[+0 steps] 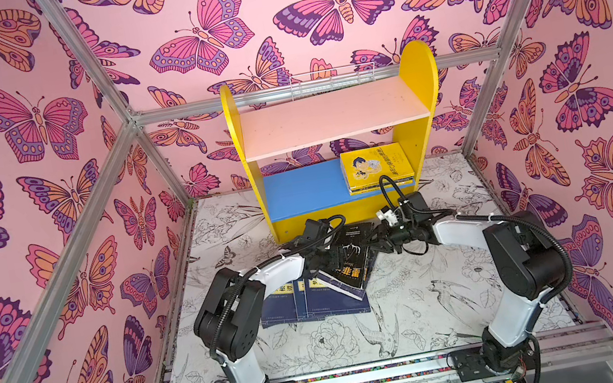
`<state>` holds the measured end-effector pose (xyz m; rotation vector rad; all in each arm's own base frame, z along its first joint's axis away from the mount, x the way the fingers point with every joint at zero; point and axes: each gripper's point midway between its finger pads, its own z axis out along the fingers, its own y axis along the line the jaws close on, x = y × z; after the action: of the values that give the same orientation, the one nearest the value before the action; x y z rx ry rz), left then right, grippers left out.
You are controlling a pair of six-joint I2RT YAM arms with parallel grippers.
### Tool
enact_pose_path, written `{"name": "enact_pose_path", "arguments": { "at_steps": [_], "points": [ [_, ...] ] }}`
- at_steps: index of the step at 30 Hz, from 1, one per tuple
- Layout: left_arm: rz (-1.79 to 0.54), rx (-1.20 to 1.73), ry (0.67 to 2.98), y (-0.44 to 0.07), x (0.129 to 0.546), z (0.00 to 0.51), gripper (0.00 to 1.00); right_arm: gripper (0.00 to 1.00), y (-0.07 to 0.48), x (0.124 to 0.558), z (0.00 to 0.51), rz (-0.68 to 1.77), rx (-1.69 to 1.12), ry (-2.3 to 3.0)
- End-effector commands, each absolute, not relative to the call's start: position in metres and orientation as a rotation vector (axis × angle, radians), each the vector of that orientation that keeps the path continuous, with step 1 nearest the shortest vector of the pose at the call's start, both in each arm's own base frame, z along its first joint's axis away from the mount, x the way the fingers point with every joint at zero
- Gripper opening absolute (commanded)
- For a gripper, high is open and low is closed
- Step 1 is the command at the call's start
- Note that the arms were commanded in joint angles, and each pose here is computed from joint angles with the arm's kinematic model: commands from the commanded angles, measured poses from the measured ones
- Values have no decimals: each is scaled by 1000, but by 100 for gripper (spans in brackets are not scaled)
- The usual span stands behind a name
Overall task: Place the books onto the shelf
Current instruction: 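Grasp the black antler-cover book with the right gripper while the left gripper steadies it, then lift the black book with the right gripper onto the blue shelf stack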
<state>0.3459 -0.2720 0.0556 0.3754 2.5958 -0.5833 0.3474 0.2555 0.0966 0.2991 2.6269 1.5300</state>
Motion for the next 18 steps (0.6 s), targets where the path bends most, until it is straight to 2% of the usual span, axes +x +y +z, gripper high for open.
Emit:
{"name": "enact_pose_path", "arguments": {
  "at_steps": [1, 6, 9, 11, 15, 18],
  "points": [
    [-746, 501, 2570, -294, 329, 64, 62, 22, 276, 342, 112, 1613, 145, 2611],
    [-862, 464, 2496, -299, 330, 84, 63, 0, 275, 339, 117, 1600, 124, 2603],
    [-875, 332, 2441, -283, 341, 103, 70, 0, 273, 334, 137, 1598, 55, 2546],
    [-789, 183, 2388, -259, 355, 120, 75, 0, 273, 329, 161, 1617, -22, 2479],
    [-500, -119, 2277, -194, 370, 152, 79, 0, 273, 325, 222, 1670, -120, 2277],
    [-448, -227, 2230, -168, 370, 169, 79, 0, 271, 336, 265, 1678, -107, 2142]
  ]
}}
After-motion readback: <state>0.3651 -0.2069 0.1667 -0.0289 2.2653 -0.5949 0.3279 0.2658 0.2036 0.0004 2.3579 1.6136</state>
